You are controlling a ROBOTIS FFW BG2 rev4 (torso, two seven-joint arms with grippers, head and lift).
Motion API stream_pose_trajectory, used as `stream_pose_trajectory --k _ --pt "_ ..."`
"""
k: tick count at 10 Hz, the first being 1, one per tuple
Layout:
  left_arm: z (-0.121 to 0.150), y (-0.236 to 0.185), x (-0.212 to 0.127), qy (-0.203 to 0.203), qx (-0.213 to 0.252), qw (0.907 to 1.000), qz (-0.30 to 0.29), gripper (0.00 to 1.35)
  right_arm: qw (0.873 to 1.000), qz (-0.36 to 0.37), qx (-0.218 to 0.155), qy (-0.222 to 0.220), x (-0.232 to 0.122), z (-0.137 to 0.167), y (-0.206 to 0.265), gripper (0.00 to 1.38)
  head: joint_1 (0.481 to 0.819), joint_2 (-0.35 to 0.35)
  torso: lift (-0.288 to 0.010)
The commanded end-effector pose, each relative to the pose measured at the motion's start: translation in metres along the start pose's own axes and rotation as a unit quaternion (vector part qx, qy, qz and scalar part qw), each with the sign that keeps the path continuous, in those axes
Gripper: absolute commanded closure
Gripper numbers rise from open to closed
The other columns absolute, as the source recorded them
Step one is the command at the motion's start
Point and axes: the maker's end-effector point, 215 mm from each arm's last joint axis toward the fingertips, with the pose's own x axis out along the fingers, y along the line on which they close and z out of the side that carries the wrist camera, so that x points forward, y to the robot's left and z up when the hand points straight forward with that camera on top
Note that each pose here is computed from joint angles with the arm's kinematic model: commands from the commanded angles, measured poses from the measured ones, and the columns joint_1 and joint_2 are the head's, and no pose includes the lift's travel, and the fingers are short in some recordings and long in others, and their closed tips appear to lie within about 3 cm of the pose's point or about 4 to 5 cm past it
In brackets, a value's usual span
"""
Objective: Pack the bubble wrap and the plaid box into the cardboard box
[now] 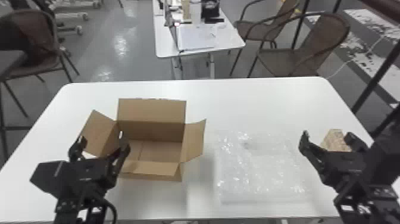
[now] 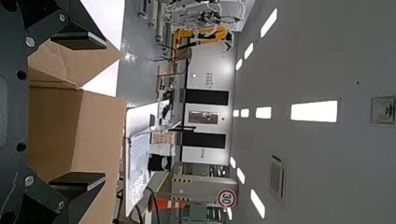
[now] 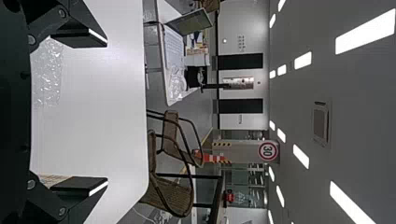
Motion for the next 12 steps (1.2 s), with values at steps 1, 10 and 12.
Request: stream_pose_trajectory --k 1,10,12 --pt "-0.003 0.0 0.0 0.003 -0.007 1.0 -0.001 0.29 1.0 0.0 0.0 -0.001 0.0 0.001 0.0 0.24 0.695 0.044 -0.121" --pt "0.009 0.031 0.015 0.002 0.009 1.0 0.003 0.29 1.0 0.01 0.009 0.009 0.002 -0.003 0.003 0.24 0.695 0.059 -0.121" --pt "0.013 0.06 0.029 0.02 0.008 0.9998 -0.001 0.29 1.0 0.017 0.013 0.012 0.004 -0.005 0.007 0.24 0.695 0.092 -0.121"
